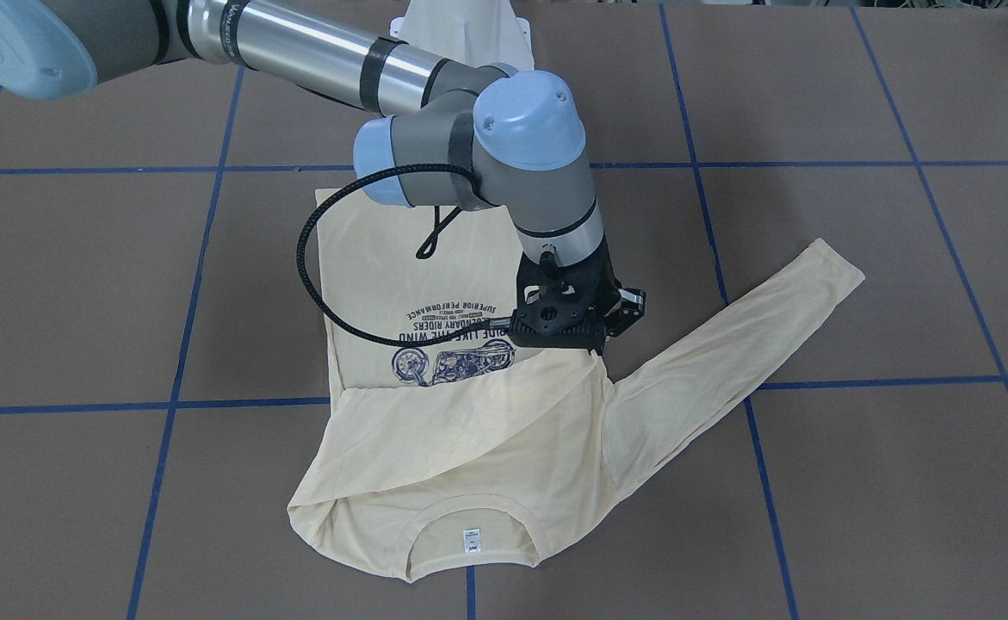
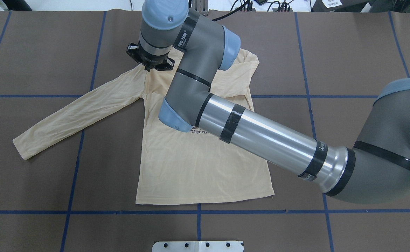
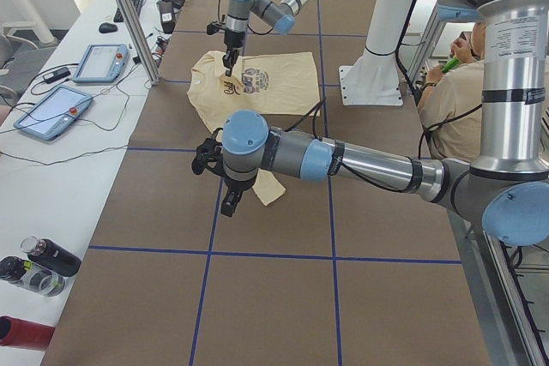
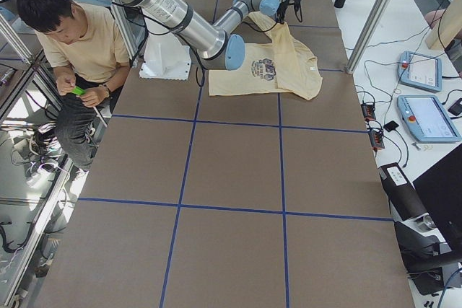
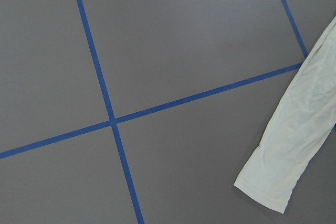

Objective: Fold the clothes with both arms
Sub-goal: 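Lay the cuff near the collar on the far shoulder and open the right gripper, then raise the right gripper away while the left gripper moves to the other cuff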

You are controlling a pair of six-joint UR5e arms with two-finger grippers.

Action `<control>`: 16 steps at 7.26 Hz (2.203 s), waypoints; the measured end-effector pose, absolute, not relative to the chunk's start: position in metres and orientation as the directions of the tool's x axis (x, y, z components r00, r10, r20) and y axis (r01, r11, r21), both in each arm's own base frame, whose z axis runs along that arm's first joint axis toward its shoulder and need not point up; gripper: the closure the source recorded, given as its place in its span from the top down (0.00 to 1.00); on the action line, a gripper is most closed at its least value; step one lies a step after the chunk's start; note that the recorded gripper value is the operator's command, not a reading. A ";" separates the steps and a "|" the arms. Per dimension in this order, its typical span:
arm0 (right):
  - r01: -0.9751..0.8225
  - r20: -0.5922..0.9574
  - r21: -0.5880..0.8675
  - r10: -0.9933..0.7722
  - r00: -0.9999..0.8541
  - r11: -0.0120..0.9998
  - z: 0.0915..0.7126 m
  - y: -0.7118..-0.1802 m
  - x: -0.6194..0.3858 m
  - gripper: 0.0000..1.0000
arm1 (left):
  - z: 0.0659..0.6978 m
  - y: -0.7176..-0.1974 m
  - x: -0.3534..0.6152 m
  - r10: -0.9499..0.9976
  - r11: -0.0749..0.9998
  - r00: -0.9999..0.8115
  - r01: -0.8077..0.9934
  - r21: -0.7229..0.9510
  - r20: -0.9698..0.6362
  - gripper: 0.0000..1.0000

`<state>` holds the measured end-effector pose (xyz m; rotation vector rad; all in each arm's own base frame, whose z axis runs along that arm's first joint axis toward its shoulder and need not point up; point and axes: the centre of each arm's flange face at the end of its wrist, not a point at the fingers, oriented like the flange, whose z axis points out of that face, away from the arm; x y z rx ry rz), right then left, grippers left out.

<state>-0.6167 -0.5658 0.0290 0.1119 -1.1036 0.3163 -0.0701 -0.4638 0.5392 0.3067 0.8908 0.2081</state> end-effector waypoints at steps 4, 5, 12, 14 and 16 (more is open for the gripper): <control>-0.327 0.881 -0.033 0.182 0.436 0.944 0.020 -0.556 -0.643 0.98 | 0.530 -0.465 -0.068 0.319 0.930 0.602 -0.050 0.365 -0.732 1.00; -0.333 0.884 -0.030 0.180 0.431 0.942 0.013 -0.557 -0.643 0.97 | 0.529 -0.465 -0.066 0.325 0.928 0.580 -0.044 0.369 -0.747 1.00; -0.361 0.903 -0.153 0.279 0.326 0.920 0.066 -0.580 -0.546 0.98 | 0.528 -0.443 0.030 0.277 0.952 0.489 -0.025 0.304 -0.827 1.00; -0.341 0.886 -0.197 0.316 0.339 0.919 0.143 -0.586 -0.490 0.96 | 0.536 -0.435 0.065 0.306 0.947 0.511 -0.072 0.314 -0.803 1.00; -0.314 0.880 -0.185 0.299 0.369 0.931 0.229 -0.585 -0.406 0.98 | 0.551 -0.430 0.096 0.341 0.936 0.538 -0.123 0.329 -0.770 1.00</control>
